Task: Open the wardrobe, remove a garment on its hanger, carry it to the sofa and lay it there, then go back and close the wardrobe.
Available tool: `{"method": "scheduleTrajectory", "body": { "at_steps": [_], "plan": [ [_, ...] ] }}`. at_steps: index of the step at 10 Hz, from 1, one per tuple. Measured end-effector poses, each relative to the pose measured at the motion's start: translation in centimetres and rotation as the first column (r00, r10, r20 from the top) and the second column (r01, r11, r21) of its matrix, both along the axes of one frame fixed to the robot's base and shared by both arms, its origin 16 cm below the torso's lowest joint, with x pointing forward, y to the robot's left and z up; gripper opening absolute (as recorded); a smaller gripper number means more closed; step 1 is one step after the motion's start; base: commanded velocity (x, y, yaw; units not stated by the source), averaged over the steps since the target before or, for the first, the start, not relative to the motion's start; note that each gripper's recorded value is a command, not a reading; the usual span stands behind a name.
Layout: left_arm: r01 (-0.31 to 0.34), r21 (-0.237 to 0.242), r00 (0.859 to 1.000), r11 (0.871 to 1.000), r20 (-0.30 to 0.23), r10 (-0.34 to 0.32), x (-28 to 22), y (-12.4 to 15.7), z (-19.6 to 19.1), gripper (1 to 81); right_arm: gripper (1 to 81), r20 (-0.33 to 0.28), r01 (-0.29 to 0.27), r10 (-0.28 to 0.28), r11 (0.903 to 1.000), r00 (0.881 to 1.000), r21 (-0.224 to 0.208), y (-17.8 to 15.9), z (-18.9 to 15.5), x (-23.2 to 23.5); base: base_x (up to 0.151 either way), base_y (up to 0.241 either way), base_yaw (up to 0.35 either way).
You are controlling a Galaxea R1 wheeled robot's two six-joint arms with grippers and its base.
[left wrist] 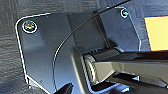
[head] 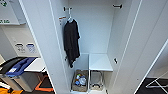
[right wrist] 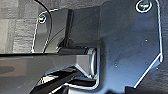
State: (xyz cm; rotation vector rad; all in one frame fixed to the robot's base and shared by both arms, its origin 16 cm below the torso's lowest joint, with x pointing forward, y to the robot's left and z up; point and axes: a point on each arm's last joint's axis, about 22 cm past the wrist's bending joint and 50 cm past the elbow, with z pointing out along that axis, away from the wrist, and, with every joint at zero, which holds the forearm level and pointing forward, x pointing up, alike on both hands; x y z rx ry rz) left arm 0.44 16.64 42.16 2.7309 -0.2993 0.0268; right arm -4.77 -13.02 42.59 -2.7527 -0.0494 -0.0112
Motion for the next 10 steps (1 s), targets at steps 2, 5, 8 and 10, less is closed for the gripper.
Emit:
{"method": "scheduleTrajectory", "body": {
  "at_steps": [2, 5, 8, 10],
  "plan": [
    [0.000, -0.001, 1.000, 1.000, -0.002, 0.000, -0.2, 0.0, 0.0, 81.1, 81.1, 0.000, 0.000, 0.000, 1.0000, 1.000, 0.000, 0.0, 0.0, 0.0, 0.000, 0.000, 0.000],
    [0.000, -0.001, 1.000, 1.000, -0.003, 0.000, -0.2, 0.0, 0.0, 81.1, 81.1, 0.001, 0.000, 0.000, 1.0000, 1.000, 0.000, 0.0, 0.0, 0.0, 0.000, 0.000, 0.000],
    [0.000, 0.000, 1.000, 1.000, -0.009, 0.000, -0.7, 0.0, 0.0, 81.1, 81.1, 0.002, 0.000, 0.000, 1.0000, 1.000, 0.000, 0.0, 0.0, 0.1, 0.046, 0.000, 0.000],
    [0.000, 0.000, 1.000, 1.000, -0.022, 0.000, -2.1, 0.0, 0.1, 81.1, 81.1, -0.007, 0.000, 0.000, 1.0000, 1.000, 0.000, 0.0, 0.1, -0.9, 0.088, 0.000, 0.000]
  ]
}}
